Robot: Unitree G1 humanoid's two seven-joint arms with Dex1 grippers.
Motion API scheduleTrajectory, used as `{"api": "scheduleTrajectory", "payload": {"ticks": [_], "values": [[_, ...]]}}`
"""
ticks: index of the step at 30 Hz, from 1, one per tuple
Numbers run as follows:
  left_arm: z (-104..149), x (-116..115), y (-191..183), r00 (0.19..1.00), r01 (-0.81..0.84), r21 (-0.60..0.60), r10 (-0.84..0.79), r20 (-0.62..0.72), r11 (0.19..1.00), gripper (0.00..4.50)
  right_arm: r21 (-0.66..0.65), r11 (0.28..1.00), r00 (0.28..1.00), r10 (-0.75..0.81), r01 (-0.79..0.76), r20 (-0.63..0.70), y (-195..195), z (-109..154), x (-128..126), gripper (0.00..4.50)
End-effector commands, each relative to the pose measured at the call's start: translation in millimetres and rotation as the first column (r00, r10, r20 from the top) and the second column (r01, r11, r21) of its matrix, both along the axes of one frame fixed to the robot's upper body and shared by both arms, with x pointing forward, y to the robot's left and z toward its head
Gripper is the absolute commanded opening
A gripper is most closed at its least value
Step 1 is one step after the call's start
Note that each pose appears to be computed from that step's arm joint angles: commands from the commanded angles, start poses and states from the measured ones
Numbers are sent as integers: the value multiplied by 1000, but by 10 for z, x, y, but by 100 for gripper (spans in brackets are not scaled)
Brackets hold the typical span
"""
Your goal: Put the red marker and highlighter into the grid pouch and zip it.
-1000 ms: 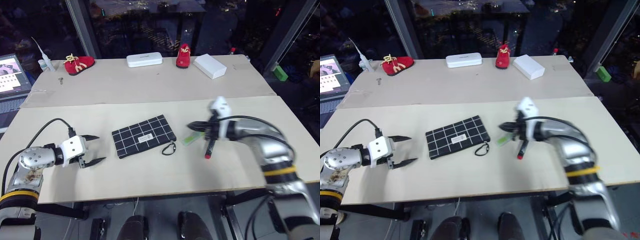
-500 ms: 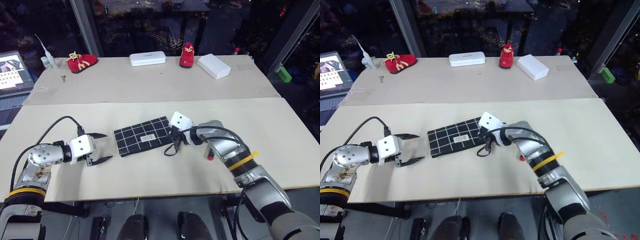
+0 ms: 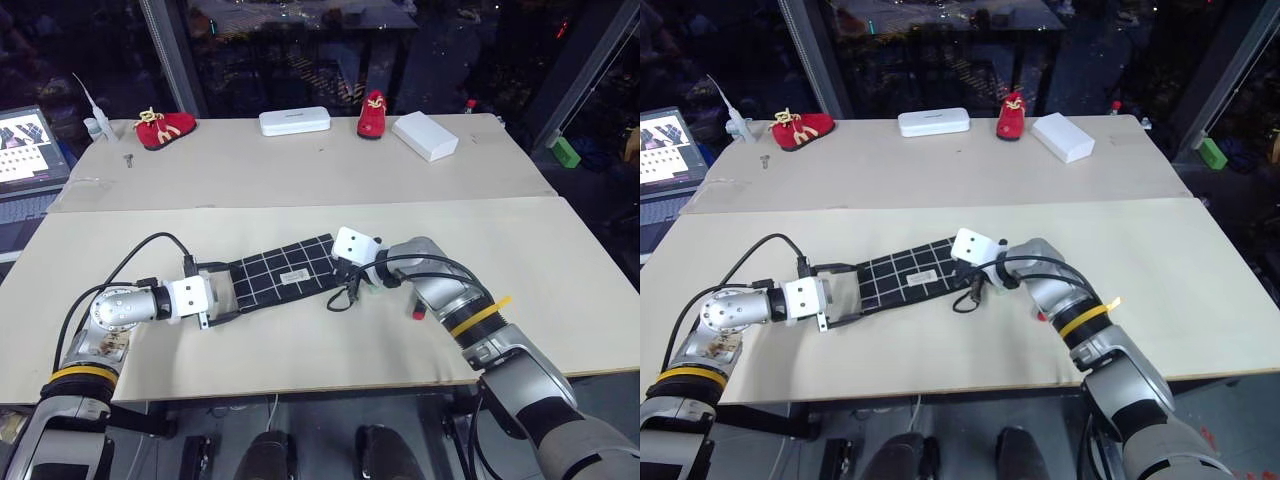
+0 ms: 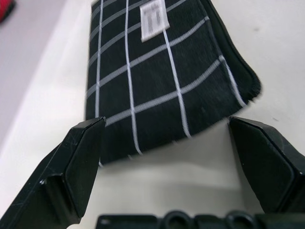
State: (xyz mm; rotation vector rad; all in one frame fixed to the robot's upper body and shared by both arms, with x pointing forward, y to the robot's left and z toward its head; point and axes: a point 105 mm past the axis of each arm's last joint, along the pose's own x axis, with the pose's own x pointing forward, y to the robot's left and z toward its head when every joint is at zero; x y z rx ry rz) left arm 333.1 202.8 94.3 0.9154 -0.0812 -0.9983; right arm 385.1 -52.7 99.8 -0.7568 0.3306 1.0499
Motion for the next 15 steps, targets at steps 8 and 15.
{"api": "scheduleTrajectory", "payload": {"ticks": [8, 15], "values": [[48, 169, -245, 996, 41, -50, -37, 80, 998, 450, -25, 998, 998, -51, 51, -35, -122, -118, 10, 5], [27, 149, -358, 992, 98, -47, -94, 82, 994, 450, -29, 997, 997, -68, 66, -38, -189, -133, 16, 5]]}}
